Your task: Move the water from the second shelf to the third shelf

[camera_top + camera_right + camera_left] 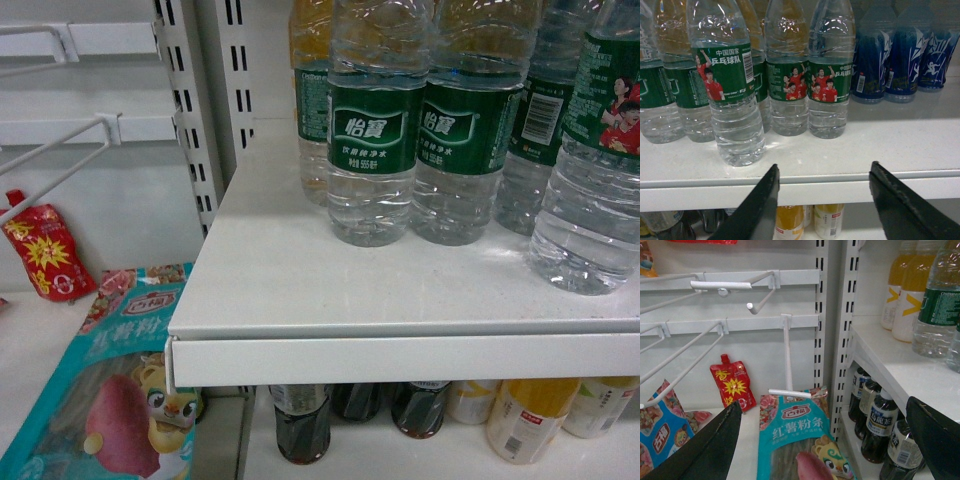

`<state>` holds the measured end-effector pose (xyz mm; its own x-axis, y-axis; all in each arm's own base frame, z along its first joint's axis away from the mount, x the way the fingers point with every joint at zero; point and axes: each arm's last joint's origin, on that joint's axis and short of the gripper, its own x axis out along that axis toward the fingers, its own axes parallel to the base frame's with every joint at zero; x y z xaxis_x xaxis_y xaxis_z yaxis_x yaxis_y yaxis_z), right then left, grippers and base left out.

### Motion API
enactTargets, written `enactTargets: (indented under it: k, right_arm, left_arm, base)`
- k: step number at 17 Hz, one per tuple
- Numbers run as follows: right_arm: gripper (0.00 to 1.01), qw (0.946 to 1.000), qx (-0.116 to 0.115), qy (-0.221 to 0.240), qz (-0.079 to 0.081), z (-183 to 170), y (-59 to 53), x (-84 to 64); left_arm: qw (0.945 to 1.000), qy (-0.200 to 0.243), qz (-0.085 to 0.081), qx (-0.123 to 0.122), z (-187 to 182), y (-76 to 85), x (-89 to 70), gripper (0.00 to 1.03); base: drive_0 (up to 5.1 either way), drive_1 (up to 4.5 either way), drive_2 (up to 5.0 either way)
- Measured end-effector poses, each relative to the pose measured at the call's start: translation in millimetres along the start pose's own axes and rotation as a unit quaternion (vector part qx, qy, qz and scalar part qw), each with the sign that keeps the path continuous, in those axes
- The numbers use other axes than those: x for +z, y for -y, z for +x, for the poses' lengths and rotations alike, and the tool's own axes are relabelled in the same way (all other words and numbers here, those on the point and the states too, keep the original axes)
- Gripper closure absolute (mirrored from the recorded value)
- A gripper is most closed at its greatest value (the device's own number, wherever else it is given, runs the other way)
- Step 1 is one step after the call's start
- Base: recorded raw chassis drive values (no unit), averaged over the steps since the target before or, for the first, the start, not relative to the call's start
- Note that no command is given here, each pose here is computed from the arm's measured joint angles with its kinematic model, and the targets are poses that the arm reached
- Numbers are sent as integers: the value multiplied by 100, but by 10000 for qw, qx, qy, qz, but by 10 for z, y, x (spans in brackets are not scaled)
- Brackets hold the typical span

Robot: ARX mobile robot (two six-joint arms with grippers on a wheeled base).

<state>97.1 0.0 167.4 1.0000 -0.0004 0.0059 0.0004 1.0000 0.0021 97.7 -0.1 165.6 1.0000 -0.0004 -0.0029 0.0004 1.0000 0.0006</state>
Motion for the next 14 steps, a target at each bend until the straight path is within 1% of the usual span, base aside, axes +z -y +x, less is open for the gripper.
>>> enactTargets:
  k: [3,4,5,14]
  right_arm:
    - [12,10000,0,-2,0,0,0,0]
    - [1,10000,0,0,2,0,0,0]
    - [4,10000,0,0,2,0,0,0]
    - [3,10000,0,0,2,0,0,0]
  left_arm:
    - [10000,0,0,0,0,0,0,5]
    - [10000,0,0,0,0,0,0,5]
    - [10000,0,0,0,0,0,0,5]
    - [10000,0,0,0,0,0,0,5]
  base:
    - [0,0,0]
    - [0,0,0]
    - [0,0,0]
    - [0,0,0]
